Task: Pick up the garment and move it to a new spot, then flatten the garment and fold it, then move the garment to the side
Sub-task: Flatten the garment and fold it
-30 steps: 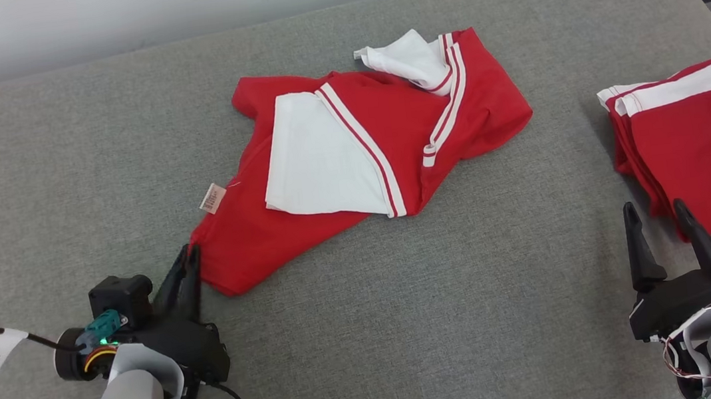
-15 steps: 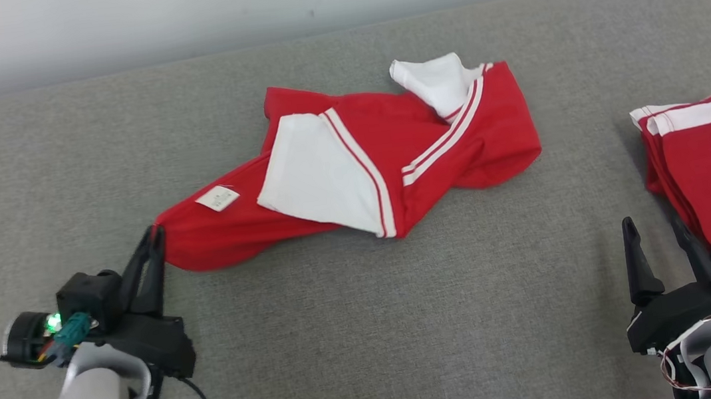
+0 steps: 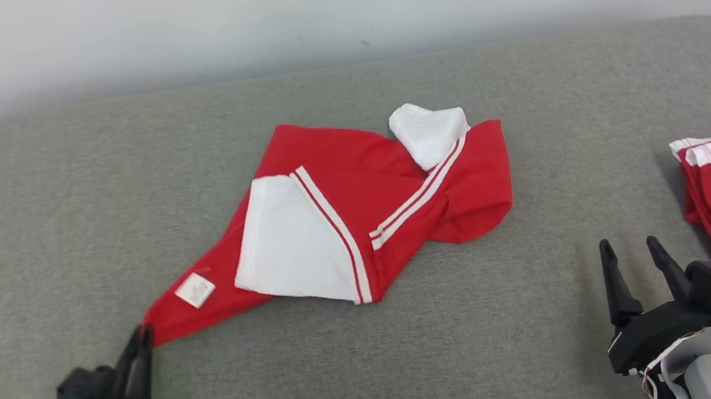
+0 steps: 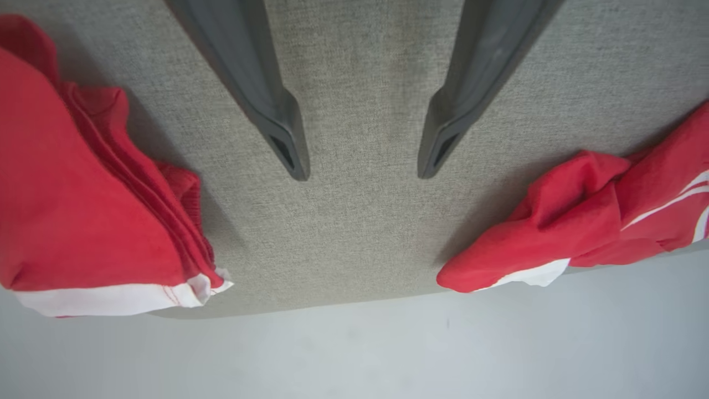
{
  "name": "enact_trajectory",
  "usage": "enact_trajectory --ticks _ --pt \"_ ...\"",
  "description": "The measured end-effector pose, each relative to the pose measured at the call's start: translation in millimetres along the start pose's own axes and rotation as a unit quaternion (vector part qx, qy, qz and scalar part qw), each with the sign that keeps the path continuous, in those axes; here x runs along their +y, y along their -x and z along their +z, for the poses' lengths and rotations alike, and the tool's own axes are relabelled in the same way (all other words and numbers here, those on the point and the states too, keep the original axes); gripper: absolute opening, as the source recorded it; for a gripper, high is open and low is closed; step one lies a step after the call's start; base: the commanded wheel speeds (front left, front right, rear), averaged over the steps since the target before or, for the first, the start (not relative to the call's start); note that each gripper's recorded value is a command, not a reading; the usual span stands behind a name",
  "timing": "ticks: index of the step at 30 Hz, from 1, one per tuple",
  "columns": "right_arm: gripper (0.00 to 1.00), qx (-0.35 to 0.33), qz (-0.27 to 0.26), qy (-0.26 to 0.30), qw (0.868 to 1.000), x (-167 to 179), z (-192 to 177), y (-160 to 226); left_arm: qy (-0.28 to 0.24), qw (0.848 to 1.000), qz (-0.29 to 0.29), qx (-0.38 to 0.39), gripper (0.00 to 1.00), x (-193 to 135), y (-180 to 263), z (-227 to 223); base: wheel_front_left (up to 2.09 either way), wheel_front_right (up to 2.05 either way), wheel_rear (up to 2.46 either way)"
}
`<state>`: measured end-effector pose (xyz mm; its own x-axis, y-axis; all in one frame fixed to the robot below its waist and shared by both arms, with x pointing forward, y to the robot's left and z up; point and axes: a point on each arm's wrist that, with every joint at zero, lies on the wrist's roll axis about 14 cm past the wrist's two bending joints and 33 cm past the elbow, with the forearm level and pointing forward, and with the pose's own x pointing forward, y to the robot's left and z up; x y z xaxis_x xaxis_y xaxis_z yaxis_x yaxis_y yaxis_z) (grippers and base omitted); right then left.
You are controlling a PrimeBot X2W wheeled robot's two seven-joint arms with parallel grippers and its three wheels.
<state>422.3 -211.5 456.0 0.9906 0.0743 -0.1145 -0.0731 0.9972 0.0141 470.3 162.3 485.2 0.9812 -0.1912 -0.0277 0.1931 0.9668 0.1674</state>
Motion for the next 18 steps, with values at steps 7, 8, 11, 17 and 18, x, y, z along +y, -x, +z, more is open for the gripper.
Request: enact_trajectory --ticks 7,8,11,17,18 --pt "1.0 -0.005 0.048 0.007 0.999 31 4 -7 0.042 0.998 0.013 0.039 0.44 -12 29 -27 0.0 0.0 0.0" --pt "1.0 -0.005 0.061 0.01 0.998 40 5 -7 0.047 0.998 0.019 0.04 1.0 -11 31 -27 0.0 0.0 0.0" --pt "1.0 -0.009 0.101 0.012 0.995 66 8 -8 0.062 0.997 0.036 0.042 1.0 -9 40 -29 0.0 0.0 0.0" --pt "1.0 -0.014 0.191 0.019 0.981 124 11 -4 0.08 0.994 0.064 0.035 1.0 -2 52 -27 0.0 0.0 0.0" --pt "1.0 -0.015 0.209 0.02 0.978 136 12 -3 0.082 0.994 0.066 0.036 1.0 -2 55 -28 0.0 0.0 0.0"
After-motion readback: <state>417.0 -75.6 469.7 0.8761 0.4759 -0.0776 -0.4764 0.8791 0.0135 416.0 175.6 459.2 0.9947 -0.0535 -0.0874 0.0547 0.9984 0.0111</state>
